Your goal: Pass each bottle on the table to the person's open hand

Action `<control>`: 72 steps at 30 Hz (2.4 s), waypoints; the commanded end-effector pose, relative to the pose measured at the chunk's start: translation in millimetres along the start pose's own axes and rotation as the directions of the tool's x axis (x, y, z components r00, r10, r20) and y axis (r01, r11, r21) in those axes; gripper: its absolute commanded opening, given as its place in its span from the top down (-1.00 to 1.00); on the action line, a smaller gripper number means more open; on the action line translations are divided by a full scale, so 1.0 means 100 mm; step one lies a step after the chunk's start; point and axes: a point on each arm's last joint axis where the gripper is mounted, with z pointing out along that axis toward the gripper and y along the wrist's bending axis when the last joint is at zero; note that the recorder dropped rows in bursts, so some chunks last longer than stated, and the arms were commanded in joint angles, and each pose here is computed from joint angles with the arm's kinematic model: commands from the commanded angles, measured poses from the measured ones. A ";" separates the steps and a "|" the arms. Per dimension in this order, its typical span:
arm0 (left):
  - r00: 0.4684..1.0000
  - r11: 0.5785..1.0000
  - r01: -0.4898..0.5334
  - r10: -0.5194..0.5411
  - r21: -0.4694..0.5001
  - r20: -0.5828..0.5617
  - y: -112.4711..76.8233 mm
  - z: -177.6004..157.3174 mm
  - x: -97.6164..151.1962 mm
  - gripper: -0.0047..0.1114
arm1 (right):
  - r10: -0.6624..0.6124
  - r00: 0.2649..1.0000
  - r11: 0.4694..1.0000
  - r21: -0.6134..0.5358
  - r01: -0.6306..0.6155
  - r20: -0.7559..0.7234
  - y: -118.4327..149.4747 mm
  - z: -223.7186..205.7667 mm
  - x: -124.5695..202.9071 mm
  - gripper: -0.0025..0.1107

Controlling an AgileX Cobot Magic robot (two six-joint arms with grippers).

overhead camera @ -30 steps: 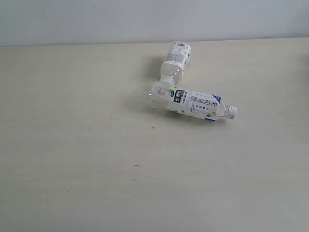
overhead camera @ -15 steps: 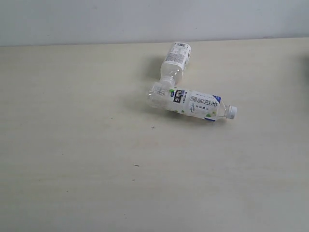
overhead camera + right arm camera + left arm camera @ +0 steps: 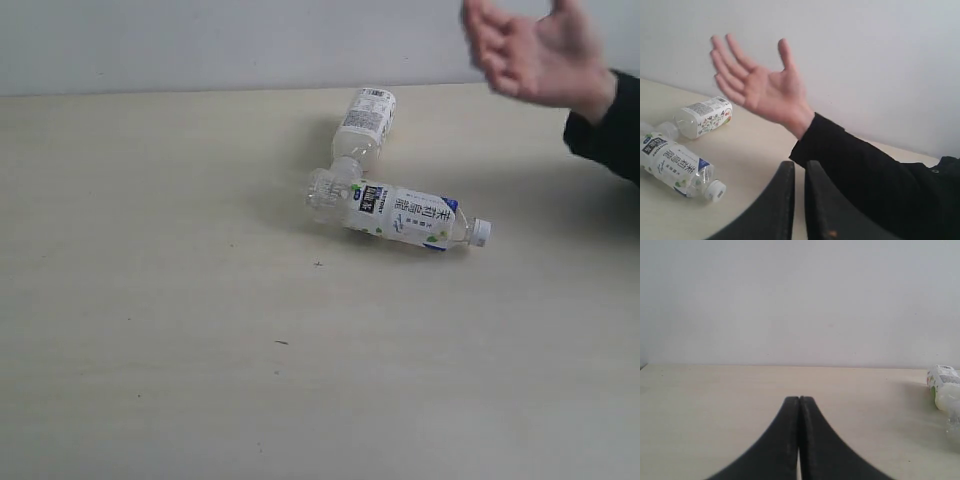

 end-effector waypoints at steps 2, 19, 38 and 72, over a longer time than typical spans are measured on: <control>1.000 1.000 0.002 -0.002 0.004 0.011 0.00 -0.01 -0.01 0.92 | -0.070 0.995 0.997 0.020 0.069 0.075 -0.01 0.00 -0.06 0.79; 1.000 1.000 0.002 -0.002 0.004 0.011 0.00 -0.01 -0.01 0.92 | 0.089 0.996 0.991 -0.098 -0.086 0.023 0.00 0.34 -0.82 0.96; 1.000 1.000 0.002 -0.002 0.004 0.011 0.00 -0.01 -0.01 0.92 | -0.193 0.608 0.779 -0.497 -0.383 -0.770 1.22 2.90 -0.57 0.15; 1.000 1.000 0.002 -0.002 0.004 0.011 0.00 -0.01 -0.01 0.92 | -0.837 0.442 0.504 -0.770 0.392 -0.323 1.92 3.30 -0.02 -0.55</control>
